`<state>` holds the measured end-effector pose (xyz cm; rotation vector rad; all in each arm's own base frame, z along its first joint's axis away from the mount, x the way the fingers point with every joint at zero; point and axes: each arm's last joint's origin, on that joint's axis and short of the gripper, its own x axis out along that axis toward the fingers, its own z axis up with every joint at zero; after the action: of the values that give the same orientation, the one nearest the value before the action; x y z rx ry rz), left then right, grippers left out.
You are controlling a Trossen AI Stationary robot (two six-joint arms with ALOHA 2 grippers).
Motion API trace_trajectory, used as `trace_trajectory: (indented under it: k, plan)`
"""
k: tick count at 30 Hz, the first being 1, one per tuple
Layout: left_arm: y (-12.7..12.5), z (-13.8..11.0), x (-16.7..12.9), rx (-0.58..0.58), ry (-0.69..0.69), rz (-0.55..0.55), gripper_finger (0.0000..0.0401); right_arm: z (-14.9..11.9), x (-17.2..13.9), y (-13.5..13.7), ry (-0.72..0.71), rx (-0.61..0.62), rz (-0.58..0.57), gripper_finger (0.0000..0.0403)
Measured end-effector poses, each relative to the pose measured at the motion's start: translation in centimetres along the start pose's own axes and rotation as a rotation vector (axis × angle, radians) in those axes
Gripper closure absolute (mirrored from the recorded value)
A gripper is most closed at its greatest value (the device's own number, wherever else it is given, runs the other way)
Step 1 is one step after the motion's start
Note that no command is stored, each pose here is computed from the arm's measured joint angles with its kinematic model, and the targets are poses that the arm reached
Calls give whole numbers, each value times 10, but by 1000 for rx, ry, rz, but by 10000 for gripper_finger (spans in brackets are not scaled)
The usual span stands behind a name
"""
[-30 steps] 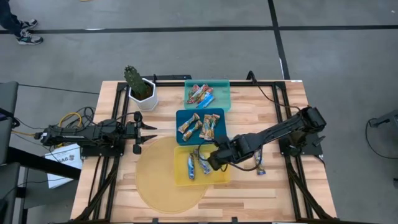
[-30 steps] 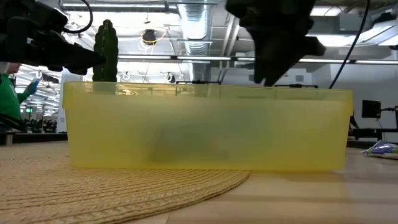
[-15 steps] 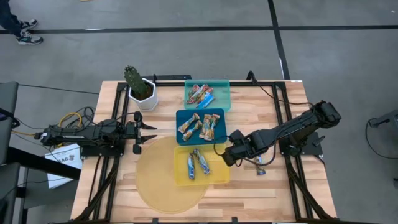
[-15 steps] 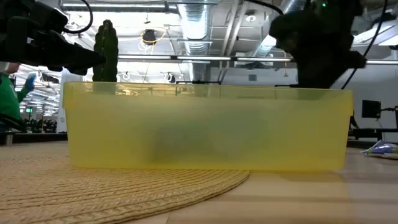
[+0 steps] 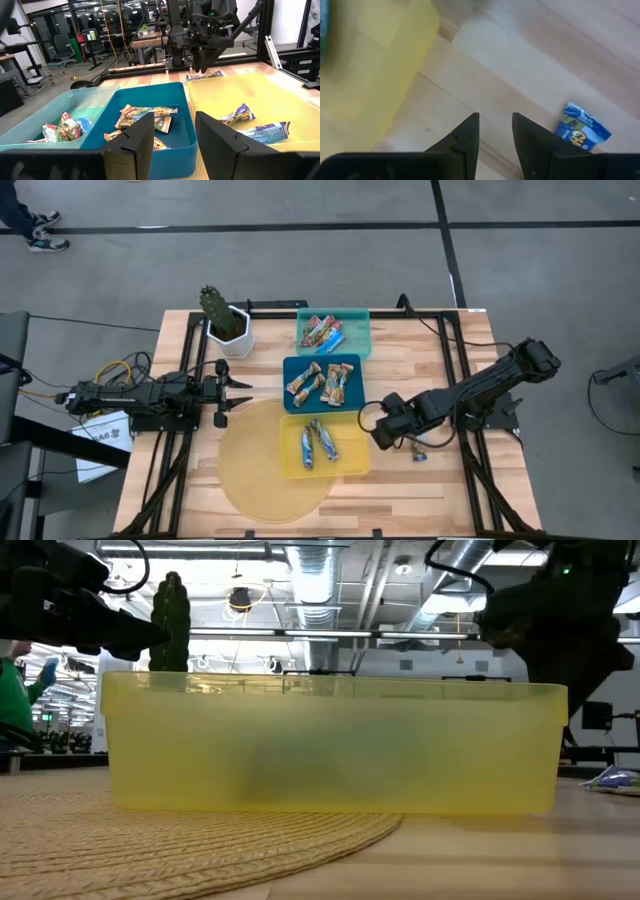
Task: Pick and place Granola Bars by type
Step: Put the blue granola bar into the yellow bin
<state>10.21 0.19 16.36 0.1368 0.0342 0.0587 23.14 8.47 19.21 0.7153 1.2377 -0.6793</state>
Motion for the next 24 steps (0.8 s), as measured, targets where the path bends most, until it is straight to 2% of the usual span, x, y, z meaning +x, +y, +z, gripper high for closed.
trace_trajectory:
  k: [4, 8, 20, 24]
  plan:
    - [0, 0, 0, -2, 0, 0, 264, -1, -9, -6, -28, -13, -7, 294]
    - [0, 0, 0, -2, 0, 0, 264, -4, -15, -15, -26, -27, -65, 283]
    - [0, 0, 0, -2, 0, 0, 264, -7, -17, -26, 0, -22, -166, 175]
    - [0, 0, 0, 0, 0, 0, 264, -11, -3, -33, 11, 17, -179, 157]
